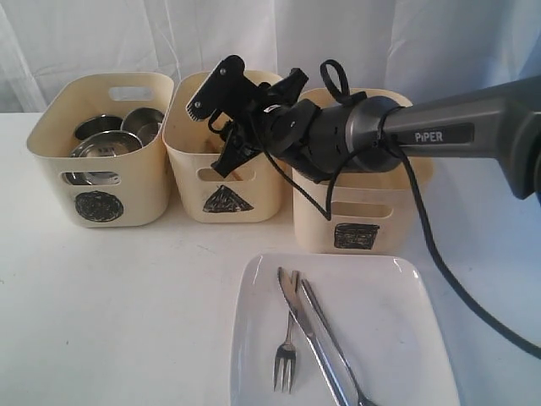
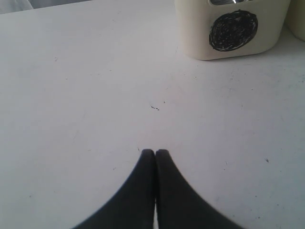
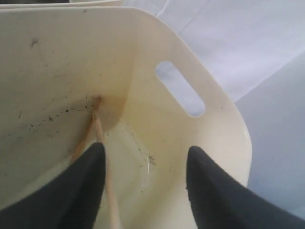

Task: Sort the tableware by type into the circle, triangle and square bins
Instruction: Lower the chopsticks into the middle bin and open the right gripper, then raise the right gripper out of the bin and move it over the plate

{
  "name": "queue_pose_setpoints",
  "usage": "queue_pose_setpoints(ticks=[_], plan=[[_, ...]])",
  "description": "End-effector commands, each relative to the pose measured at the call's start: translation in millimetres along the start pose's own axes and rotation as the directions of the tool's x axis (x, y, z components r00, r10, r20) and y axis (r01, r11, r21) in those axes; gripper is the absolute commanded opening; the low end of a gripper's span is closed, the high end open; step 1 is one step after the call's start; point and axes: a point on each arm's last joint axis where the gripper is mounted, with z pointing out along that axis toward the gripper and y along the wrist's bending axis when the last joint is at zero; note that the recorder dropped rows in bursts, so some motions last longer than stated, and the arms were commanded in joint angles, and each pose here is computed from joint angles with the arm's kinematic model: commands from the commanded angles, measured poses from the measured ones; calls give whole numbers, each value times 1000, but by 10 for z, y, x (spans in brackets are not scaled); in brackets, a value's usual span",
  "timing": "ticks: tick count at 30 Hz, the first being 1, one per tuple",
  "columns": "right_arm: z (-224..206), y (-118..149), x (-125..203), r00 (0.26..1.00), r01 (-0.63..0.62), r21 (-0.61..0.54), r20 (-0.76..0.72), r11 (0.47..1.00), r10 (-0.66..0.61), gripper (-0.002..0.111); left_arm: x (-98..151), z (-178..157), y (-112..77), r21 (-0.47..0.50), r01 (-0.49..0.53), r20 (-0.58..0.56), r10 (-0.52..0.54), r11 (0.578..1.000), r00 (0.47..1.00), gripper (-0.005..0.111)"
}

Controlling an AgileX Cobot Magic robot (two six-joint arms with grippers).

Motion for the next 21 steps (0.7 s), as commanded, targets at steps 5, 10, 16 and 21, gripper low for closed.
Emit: queue_pose_setpoints(ticks=[5,10,16,21], plan=[[-113,-155,-129,984,-177,55,45,983,175,51,10,3,-4,5,1,1,-1,1000,1000,0],[-320,-311,-345,972,-217,36,97,975,213,51,10,3,-4,5,1,1,-1,1000,1000,0],[-635,-474,-620,956,-247,-41,152,968,250,51,10,3,-4,5,1,1,-1,1000,1000,0],[-896,-472,-796,954,-219,-210,158,953,254,51,10,3,-4,5,1,1,-1,1000,1000,0]])
